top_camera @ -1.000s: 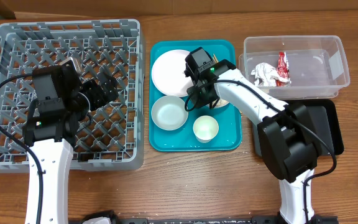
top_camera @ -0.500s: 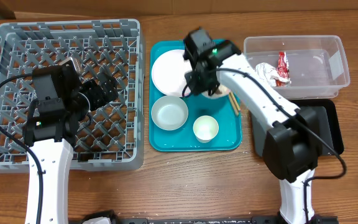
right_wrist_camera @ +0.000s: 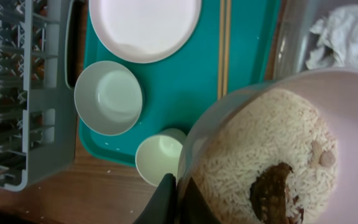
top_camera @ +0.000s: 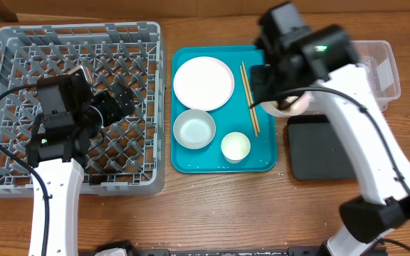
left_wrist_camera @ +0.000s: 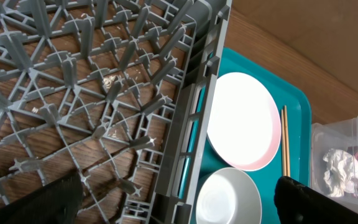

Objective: Sort waste into correct bins and load items into the dishwasher
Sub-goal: 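Carry the pink bowl to the black tray and tip out the rice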

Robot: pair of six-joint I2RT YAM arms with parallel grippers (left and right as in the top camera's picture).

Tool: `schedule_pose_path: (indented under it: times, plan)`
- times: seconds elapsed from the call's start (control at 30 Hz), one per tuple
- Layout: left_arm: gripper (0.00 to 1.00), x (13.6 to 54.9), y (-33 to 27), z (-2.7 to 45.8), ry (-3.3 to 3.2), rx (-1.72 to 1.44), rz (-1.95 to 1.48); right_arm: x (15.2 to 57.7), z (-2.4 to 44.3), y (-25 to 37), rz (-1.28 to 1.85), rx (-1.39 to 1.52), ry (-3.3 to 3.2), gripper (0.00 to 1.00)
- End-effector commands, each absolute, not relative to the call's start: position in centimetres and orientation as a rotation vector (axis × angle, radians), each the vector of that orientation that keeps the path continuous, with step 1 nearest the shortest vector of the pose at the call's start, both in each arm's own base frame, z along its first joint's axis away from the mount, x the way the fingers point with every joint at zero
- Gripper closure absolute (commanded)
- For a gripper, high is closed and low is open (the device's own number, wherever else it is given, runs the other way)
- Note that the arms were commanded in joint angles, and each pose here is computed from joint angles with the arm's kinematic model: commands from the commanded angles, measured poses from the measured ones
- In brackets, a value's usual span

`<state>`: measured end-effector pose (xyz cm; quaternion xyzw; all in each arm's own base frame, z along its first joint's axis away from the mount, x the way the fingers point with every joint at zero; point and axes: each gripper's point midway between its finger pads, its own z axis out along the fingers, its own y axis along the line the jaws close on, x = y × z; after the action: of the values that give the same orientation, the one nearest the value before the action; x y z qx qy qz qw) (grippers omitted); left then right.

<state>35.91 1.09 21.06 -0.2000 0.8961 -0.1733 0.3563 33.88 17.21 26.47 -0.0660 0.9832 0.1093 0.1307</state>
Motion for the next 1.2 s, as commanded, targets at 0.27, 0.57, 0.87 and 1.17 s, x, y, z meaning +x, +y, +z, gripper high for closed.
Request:
schedule_pose_path:
  times: [0.27, 0.57, 0.87, 1.17]
  plan:
    - [0.0, 36.3, 1.4, 22.4, 2.281, -0.519, -0.437, 29.5, 26.4, 11.0, 0.615, 0.015, 2.791, 0.96]
    - [0.0, 36.3, 1.4, 22.4, 2.281, -0.518, -0.437, 28.6, 19.9, 9.6, 0.904, 0.042, 2.73, 0.96]
    - [0.0, 36.3, 1.4, 22.4, 2.281, -0.519, -0.437, 28.8, 18.0, 6.1, 1.272, 0.099, 2.435, 0.96]
    - [0.0, 36.3, 1.4, 22.4, 2.281, -0.519, -0.437, 28.9, 16.0, 3.9, 1.563, 0.211, 2.105, 0.96]
